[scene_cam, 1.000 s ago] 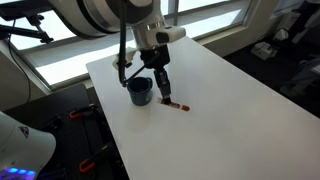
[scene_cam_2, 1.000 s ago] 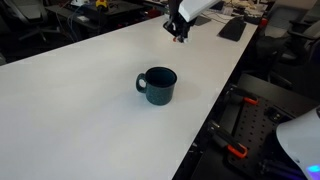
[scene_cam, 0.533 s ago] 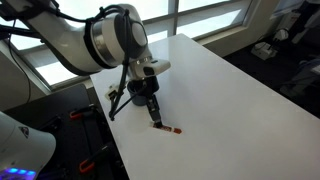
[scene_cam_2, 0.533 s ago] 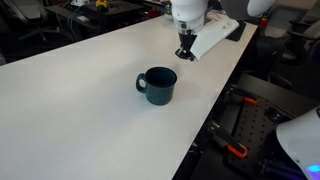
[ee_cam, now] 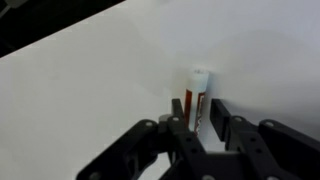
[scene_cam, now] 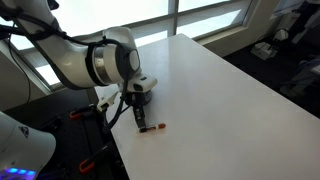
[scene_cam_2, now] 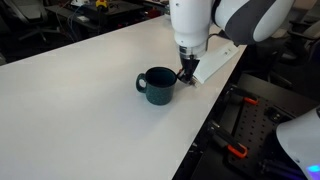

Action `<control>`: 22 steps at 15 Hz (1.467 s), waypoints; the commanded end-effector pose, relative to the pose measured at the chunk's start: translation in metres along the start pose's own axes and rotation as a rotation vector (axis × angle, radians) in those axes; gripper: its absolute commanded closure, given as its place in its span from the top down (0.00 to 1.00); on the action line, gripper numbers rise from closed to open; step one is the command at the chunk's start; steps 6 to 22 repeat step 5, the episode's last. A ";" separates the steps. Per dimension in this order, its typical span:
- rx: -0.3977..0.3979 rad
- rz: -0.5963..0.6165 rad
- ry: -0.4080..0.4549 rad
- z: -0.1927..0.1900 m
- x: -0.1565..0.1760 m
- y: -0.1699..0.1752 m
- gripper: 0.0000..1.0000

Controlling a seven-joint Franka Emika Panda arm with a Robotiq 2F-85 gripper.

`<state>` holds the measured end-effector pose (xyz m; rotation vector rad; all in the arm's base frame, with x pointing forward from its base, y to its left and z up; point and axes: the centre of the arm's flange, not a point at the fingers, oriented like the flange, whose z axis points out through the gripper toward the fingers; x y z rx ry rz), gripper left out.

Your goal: Put the marker on the table

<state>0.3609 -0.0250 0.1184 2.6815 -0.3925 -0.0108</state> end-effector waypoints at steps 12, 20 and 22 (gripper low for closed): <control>0.055 0.041 -0.090 0.005 -0.001 -0.003 0.97; 0.055 0.041 -0.090 0.005 -0.001 -0.003 0.97; 0.055 0.041 -0.090 0.005 -0.001 -0.003 0.97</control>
